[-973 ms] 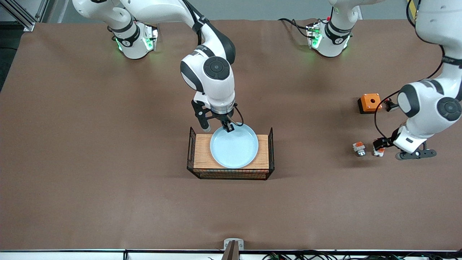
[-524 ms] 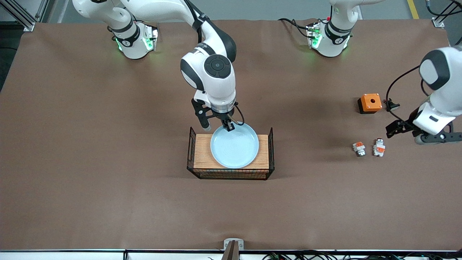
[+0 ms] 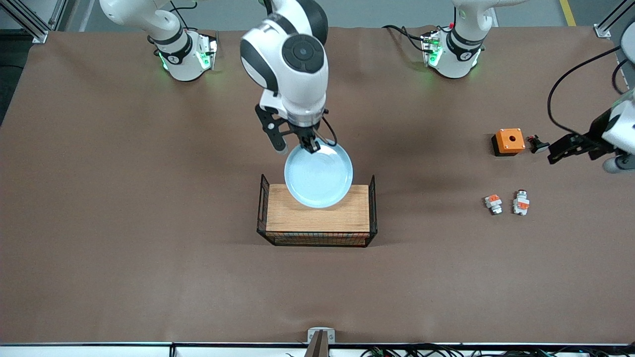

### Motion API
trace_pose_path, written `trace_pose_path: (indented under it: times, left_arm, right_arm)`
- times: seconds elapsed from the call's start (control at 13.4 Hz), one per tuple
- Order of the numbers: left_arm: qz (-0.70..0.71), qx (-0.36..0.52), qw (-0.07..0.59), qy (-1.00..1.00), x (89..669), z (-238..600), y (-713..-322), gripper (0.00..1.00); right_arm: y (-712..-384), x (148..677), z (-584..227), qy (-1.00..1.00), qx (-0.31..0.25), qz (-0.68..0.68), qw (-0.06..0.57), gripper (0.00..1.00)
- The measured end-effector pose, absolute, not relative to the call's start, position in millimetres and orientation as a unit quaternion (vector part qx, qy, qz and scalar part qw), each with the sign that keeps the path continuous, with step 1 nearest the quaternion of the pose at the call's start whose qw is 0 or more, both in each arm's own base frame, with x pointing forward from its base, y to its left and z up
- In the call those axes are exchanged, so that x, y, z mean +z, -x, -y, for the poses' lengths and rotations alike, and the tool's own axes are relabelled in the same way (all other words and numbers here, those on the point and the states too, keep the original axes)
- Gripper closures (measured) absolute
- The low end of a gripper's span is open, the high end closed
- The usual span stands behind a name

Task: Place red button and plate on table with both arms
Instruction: 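Lift the plate with the right gripper while the left gripper withdraws, then carry the blue plate away from the tray and lower it onto the table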

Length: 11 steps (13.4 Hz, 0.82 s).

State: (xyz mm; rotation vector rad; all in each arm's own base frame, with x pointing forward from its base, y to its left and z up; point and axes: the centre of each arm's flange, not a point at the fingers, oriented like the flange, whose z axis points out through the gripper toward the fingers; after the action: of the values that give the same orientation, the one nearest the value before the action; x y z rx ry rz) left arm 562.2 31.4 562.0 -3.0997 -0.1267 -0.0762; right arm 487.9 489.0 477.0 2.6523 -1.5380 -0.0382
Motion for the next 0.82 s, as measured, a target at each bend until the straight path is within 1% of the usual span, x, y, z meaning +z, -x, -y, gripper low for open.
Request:
trace_pose_path:
  times: [0.15, 0.37, 0.6, 0.82]
  left_arm:
    - [0.045, -0.021, 0.015, 0.999, 600, -30, -558, 0.00]
    - [0.046, -0.036, 0.011, 0.998, 640, -29, -554, 0.00]
    - [0.047, -0.046, 0.011, 0.998, 661, -29, -552, 0.00]
    - [0.044, -0.049, 0.011, 0.998, 673, -25, -551, 0.00]
  right_arm:
    - [-482, 514, -462, -0.885, -0.025, 0.462, 0.055, 0.97]
    - [-494, 559, -396, -0.913, -0.048, 0.399, 0.077, 0.97]
    - [-526, 586, -312, -0.940, -0.071, 0.327, 0.075, 0.97]
    - [-566, 589, -213, -0.962, -0.092, 0.249, 0.063, 0.97]
